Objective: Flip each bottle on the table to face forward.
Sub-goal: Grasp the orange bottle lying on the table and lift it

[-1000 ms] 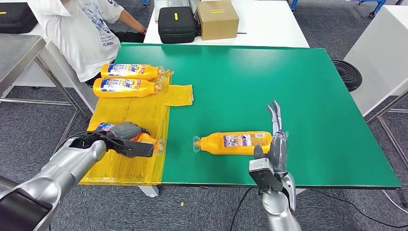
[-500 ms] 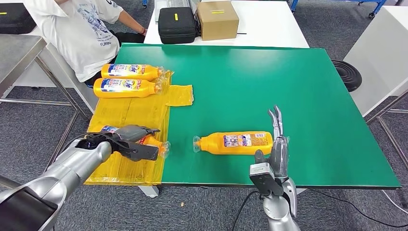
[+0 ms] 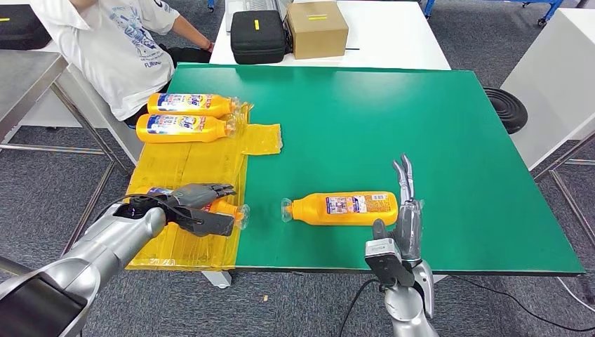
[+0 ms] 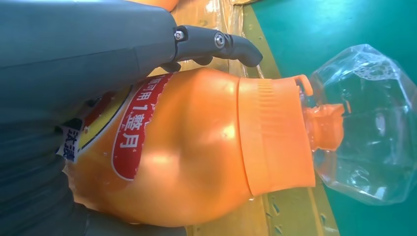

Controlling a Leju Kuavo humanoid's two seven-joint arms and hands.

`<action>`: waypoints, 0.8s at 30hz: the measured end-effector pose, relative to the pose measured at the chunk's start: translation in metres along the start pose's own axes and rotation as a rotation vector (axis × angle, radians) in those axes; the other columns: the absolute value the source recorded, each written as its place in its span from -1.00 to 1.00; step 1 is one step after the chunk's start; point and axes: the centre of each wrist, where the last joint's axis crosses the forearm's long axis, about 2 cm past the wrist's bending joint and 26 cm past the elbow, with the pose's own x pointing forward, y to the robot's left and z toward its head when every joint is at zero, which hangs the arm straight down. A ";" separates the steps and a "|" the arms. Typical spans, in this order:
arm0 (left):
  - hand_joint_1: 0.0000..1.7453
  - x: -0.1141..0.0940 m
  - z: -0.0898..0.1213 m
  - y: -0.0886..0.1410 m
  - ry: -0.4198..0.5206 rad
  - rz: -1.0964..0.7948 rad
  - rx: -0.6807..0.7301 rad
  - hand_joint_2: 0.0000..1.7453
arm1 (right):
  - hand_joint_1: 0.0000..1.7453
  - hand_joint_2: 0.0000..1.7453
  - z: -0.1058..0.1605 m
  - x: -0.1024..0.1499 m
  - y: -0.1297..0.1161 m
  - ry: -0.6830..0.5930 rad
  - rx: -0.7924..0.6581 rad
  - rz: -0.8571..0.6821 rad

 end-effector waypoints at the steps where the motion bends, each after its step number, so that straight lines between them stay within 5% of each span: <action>1: -0.92 0.000 0.000 0.000 0.000 0.000 0.000 1.00 | -1.00 -1.00 0.000 0.000 0.000 0.000 0.000 0.000; 14: -1.00 0.001 -0.001 0.000 -0.002 0.001 -0.001 1.00 | -1.00 -1.00 0.001 0.000 0.000 0.003 0.001 0.000; 18: -1.00 0.001 -0.001 0.000 -0.004 0.001 0.000 -1.00 | -1.00 -1.00 0.001 0.000 0.000 0.004 0.000 0.001; 24: -1.00 -0.006 0.007 0.008 -0.022 0.023 0.020 -1.00 | -1.00 -1.00 0.002 -0.001 -0.001 0.008 -0.004 -0.001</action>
